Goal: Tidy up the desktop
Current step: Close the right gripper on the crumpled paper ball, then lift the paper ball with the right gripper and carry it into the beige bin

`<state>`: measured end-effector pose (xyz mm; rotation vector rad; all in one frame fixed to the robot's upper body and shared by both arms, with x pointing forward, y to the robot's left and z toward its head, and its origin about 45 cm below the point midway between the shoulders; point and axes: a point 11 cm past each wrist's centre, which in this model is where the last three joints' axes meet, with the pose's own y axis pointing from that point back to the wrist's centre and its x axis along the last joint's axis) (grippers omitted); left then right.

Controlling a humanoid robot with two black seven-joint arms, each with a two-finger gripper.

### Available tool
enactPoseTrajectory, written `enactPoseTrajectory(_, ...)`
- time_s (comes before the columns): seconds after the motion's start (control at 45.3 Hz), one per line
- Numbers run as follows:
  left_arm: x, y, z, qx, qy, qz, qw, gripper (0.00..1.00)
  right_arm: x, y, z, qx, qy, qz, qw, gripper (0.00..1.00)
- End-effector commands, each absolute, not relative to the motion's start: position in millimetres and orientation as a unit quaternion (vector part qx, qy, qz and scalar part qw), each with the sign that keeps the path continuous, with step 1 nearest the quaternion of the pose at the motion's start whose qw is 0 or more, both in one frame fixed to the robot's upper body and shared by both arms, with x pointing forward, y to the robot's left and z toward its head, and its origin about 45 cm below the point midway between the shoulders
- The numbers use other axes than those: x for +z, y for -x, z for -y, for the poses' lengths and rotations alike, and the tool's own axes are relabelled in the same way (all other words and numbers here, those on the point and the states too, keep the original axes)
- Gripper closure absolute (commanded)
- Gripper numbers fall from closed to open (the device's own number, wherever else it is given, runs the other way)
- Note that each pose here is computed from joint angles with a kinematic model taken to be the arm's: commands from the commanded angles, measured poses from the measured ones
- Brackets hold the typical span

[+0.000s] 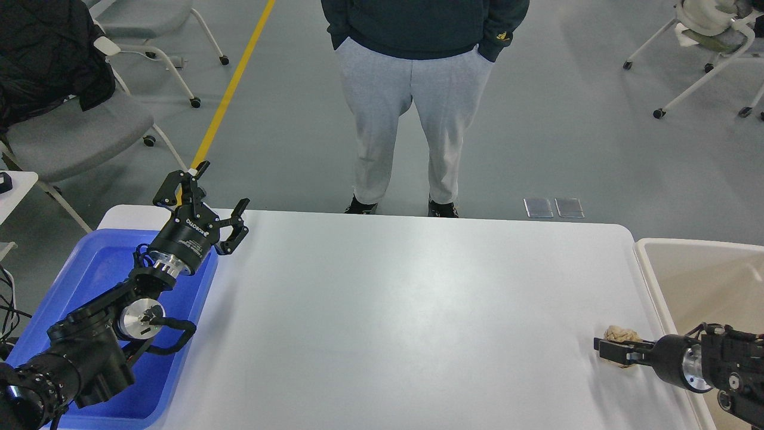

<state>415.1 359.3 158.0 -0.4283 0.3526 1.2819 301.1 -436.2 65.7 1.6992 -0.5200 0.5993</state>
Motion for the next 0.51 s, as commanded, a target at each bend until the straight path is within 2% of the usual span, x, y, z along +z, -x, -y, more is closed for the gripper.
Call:
enactPoseTrajectory(0.0,158.1,-415.1,-359.3,0.59,0.198,-0.163,0.766,0.0,57.6,-290.8,443.0,0.25,-0.73,0.206,0.601,1.0)
enactPoseTrajectory(0.199,158.0,-415.1,-359.2,0.59,0.197,-0.162,0.766,0.0,63.6,-294.2,445.8,0.255,-0.733,0.226,0.589,1.0)
enactPoseTrajectory(0.485,158.0,-415.1,-359.2,0.59,0.197,-0.162,0.766,0.0,105.8,-315.8,450.9,0.253,-0.772,0.305,0.498,1.0)
